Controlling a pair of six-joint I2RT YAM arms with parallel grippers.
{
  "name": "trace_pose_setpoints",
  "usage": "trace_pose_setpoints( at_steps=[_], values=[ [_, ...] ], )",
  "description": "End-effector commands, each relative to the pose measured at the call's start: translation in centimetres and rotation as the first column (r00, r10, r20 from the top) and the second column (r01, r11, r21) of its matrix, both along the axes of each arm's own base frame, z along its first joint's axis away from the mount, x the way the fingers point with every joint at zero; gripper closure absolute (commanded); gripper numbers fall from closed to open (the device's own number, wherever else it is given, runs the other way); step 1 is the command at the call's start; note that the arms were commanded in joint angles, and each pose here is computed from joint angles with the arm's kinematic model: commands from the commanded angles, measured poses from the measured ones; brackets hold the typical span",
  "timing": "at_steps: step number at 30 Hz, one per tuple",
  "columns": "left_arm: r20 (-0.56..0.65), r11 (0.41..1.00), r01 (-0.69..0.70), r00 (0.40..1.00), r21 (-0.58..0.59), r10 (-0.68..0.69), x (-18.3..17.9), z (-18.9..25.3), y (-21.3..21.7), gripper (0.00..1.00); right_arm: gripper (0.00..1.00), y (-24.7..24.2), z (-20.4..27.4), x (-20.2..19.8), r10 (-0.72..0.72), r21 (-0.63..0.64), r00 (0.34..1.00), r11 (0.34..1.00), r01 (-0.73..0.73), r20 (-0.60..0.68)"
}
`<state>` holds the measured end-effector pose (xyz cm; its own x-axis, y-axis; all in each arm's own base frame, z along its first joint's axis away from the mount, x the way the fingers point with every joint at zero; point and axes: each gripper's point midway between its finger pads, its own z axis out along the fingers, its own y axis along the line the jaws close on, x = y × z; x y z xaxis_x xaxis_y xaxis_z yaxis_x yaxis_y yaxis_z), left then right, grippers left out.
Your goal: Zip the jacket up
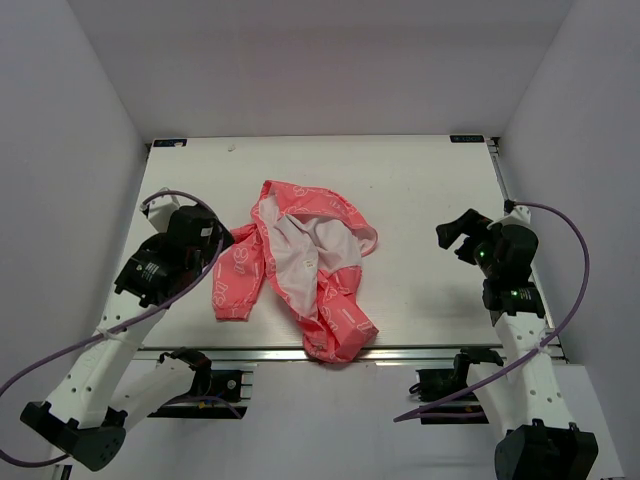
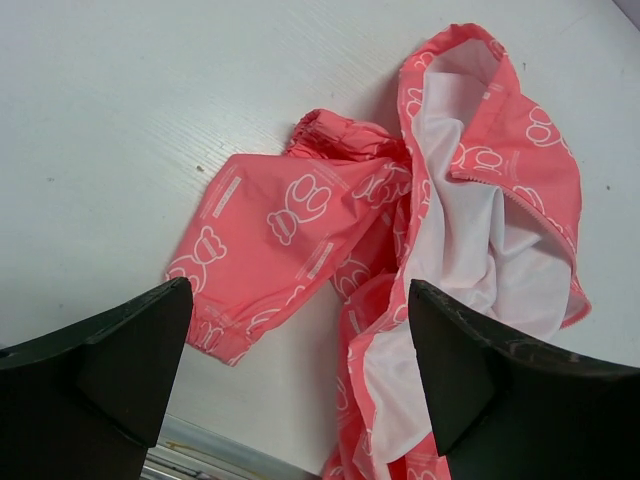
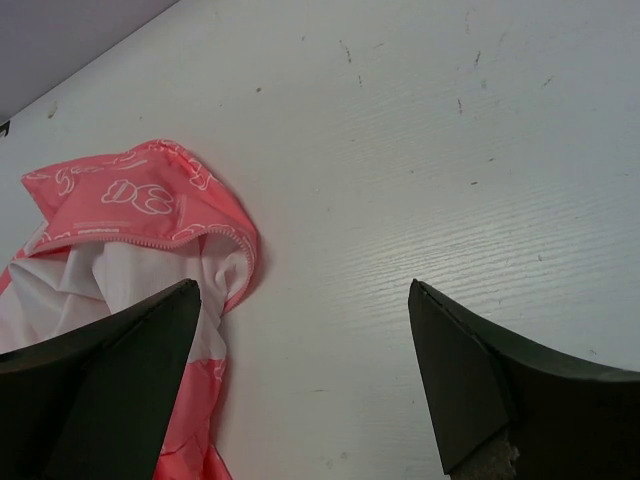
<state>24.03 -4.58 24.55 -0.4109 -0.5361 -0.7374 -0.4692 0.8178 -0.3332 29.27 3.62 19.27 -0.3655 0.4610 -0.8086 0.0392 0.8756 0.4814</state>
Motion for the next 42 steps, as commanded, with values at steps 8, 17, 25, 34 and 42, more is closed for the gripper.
trace_pose_setpoints(
  at_steps=[8, 17, 25, 34, 42],
  values=[
    [-0.015, 0.996, 0.085, 0.996, 0.018, -0.084, 2.9, 0.4, -2.3, 0.02, 0.11, 4.1, 3.6, -0.5, 0.25, 0.028, 0.959, 0.966, -0.256, 0.134],
    [-0.014, 0.992, 0.127, 0.992, 0.004, -0.126, 7.2, -1.6, -5.2, 0.02, 0.11, 5.1, 2.4, 1.8, 0.324, -0.032, 0.945, 0.946, -0.323, 0.037],
    [-0.181, 0.993, 0.118, 0.977, 0.001, -0.116, 13.3, -6.1, -5.3, 0.02, 0.11, 10.7, -1.0, 5.3, 0.323, -0.212, 0.935, 0.913, -0.349, -0.148],
    [-0.273, 0.963, 0.245, 0.924, -0.117, -0.268, 15.8, -11.6, -8.1, 0.02, 0.11, 17.8, -4.0, 9.6, 0.496, -0.485, 0.844, 0.698, -0.527, -0.204],
    [-0.302, 0.946, 0.297, 0.897, -0.13, -0.323, 16.0, -14.1, -8.8, 0.25, 0.11, 25.1, -5.4, 11.3, 0.688, -0.603, 0.707, 0.498, -0.623, -0.163]
  ],
)
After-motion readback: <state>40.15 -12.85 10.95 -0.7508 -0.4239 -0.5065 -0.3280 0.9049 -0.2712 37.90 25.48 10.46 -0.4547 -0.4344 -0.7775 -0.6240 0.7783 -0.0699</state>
